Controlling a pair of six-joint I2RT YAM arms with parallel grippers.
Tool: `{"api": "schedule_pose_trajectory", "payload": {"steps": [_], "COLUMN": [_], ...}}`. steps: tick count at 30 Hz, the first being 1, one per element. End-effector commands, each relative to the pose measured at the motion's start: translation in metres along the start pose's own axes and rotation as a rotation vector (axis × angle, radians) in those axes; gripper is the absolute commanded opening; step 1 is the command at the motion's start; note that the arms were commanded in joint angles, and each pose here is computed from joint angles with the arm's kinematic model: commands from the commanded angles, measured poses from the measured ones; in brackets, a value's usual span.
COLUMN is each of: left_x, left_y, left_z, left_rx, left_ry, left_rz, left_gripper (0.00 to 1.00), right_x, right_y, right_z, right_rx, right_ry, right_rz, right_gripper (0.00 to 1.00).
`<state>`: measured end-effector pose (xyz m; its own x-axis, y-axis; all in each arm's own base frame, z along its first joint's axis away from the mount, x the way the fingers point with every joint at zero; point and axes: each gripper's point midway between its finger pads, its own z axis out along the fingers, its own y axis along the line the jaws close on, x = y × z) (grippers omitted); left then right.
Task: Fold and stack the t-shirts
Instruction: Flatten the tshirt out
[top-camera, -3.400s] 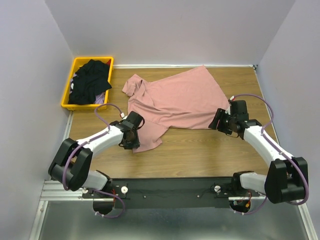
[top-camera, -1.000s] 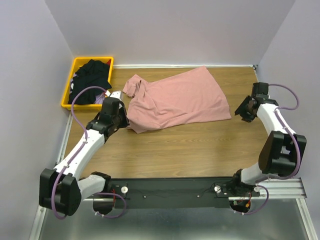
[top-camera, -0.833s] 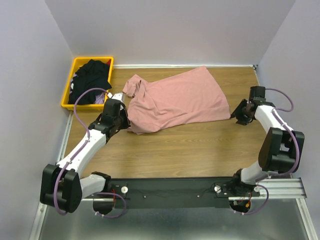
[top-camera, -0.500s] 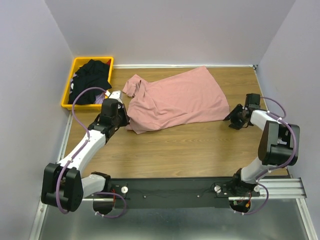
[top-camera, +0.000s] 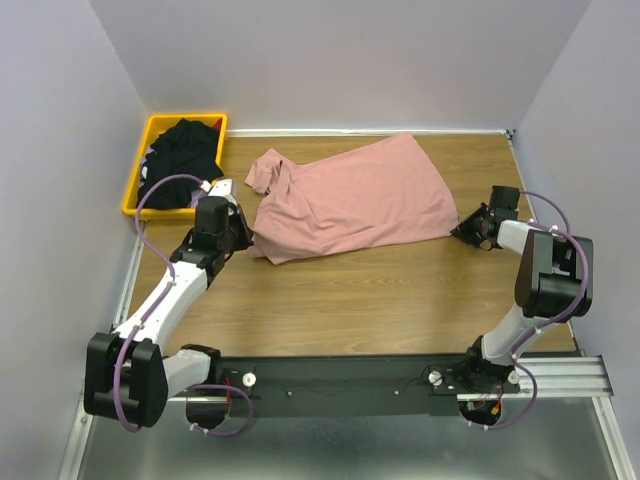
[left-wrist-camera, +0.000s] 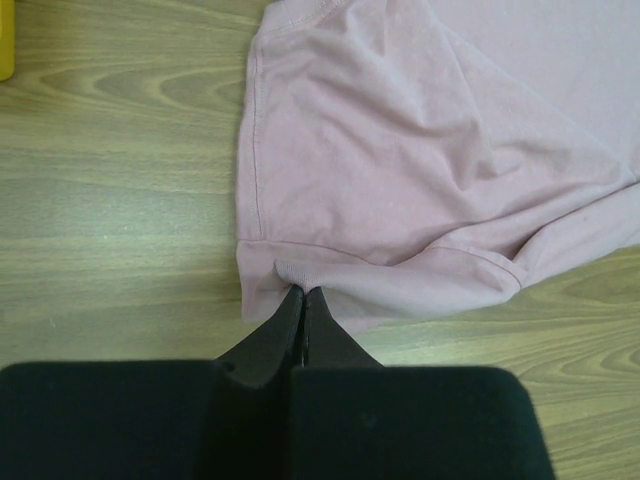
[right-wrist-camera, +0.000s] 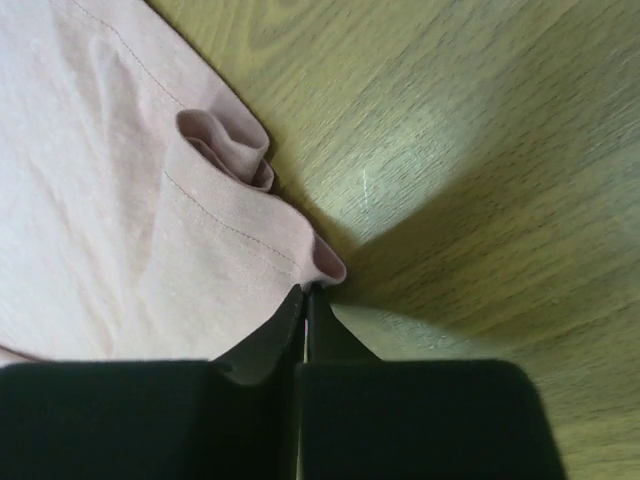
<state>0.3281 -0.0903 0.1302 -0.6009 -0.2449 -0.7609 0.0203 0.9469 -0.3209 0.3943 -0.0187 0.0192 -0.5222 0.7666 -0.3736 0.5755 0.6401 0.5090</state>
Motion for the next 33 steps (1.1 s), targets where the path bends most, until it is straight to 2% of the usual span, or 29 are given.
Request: {"api": "schedule_pose_trajectory", "payload": {"steps": [1,2,7,9,12,15,16,19,20,21,22,26,27,28,33], "left_x": [-0.028,-0.04,-0.086,-0.123,-0.197,-0.238,-0.268,-0.303,-0.323,-0.331,-0.342,-0.35,-0.35,-0.346,-0.333], "left_y": [-0.012,-0.015,-0.025,-0.028,-0.048,-0.056,-0.067,-0.078,-0.086,-0.089,-0.096,-0.101,-0.103,-0.102,-0.1], "left_z": [-0.008,-0.011,-0.024,-0.035,-0.063,-0.089,-0.112,-0.153,-0.187,-0.203,-0.24,-0.335,-0.354,-0.386,-0.467], "left_rx": [0.033,0.033,0.009,-0.028,-0.024,-0.031,-0.014,-0.001,0.021,0.03,0.058,0.115,0.131,0.15,0.18], "left_ry": [-0.06,-0.086,-0.14,-0.203,-0.338,-0.419,-0.495,-0.596,-0.677,-0.711,-0.788,-0.991,-1.04,-1.102,-1.257], "left_rz": [-0.009,-0.012,-0.007,-0.005,0.001,0.001,-0.002,-0.003,-0.004,0.001,0.0,-0.003,-0.005,-0.011,0.008], "left_gripper": [0.0,0.0,0.0,0.0,0.0,0.0,0.0,0.0,0.0,0.0,0.0,0.0,0.0,0.0,0.0], "right_x": [-0.005,-0.014,-0.064,-0.08,-0.128,-0.147,-0.163,-0.173,-0.178,-0.181,-0.183,-0.181,-0.177,-0.174,-0.157], "right_y": [-0.004,0.003,0.046,0.065,0.116,0.14,0.161,0.179,0.191,0.194,0.198,0.209,0.21,0.21,0.204], "right_z": [-0.006,-0.015,-0.063,-0.087,-0.141,-0.177,-0.206,-0.247,-0.279,-0.297,-0.314,-0.406,-0.44,-0.455,-0.537], "right_rx": [0.031,0.016,-0.032,-0.056,-0.136,-0.168,-0.214,-0.249,-0.281,-0.29,-0.304,-0.371,-0.396,-0.408,-0.459], "right_ry": [-0.018,-0.049,-0.172,-0.212,-0.336,-0.381,-0.441,-0.492,-0.544,-0.58,-0.615,-0.799,-0.87,-0.899,-1.072], "right_rz": [-0.016,-0.024,-0.094,-0.117,-0.185,-0.229,-0.246,-0.283,-0.297,-0.317,-0.33,-0.382,-0.395,-0.402,-0.43], "right_gripper": [0.04,0.01,0.01,0.01,0.01,0.01,0.01,0.01,0.01,0.01,0.01,0.01,0.01,0.01,0.01]}}
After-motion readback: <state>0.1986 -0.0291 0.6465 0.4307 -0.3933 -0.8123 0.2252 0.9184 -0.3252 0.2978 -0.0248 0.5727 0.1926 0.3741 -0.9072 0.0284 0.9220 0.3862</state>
